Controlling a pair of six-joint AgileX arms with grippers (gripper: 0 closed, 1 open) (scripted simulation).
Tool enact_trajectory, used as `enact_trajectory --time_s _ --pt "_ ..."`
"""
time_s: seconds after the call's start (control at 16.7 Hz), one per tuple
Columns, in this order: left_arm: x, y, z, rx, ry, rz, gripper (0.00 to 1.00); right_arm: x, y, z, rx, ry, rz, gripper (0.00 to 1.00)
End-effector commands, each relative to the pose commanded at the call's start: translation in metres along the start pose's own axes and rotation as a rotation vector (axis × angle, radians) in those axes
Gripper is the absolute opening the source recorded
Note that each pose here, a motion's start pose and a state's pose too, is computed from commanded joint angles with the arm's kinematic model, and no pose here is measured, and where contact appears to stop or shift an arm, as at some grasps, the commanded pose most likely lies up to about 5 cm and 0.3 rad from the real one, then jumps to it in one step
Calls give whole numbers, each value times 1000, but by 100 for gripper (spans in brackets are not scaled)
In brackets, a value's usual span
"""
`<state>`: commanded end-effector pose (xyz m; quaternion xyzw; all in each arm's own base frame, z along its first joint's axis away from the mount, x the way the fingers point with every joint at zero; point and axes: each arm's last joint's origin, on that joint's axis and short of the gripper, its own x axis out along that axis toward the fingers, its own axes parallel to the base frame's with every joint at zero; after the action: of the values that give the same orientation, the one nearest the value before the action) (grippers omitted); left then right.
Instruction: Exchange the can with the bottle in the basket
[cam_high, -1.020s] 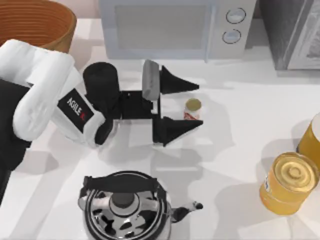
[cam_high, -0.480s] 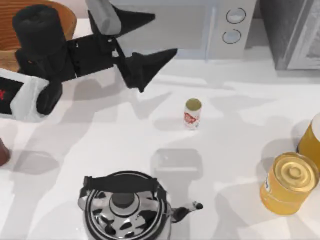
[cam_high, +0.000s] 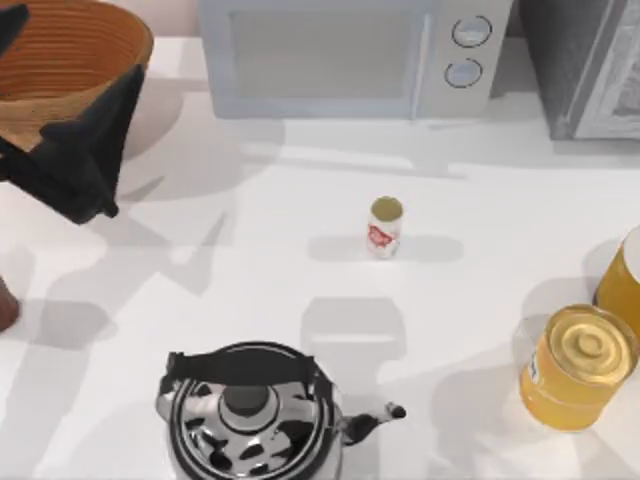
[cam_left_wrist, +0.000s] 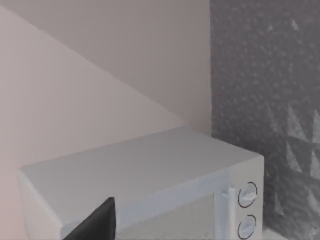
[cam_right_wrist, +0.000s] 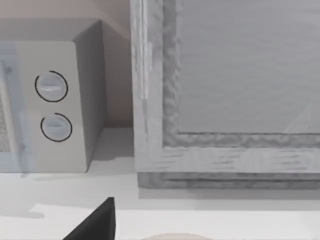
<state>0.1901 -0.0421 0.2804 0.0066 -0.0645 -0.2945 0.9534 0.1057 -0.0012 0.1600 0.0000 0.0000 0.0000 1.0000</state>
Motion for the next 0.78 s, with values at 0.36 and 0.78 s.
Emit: enact_trajectory --time_s 0.36,0.78 --pt "-87 -20 -57 2 43 398 100 0 0 0 0 0 0 100" --pt "-106 -20 -108 -14 131 598 100 0 0 0 0 0 0 100"
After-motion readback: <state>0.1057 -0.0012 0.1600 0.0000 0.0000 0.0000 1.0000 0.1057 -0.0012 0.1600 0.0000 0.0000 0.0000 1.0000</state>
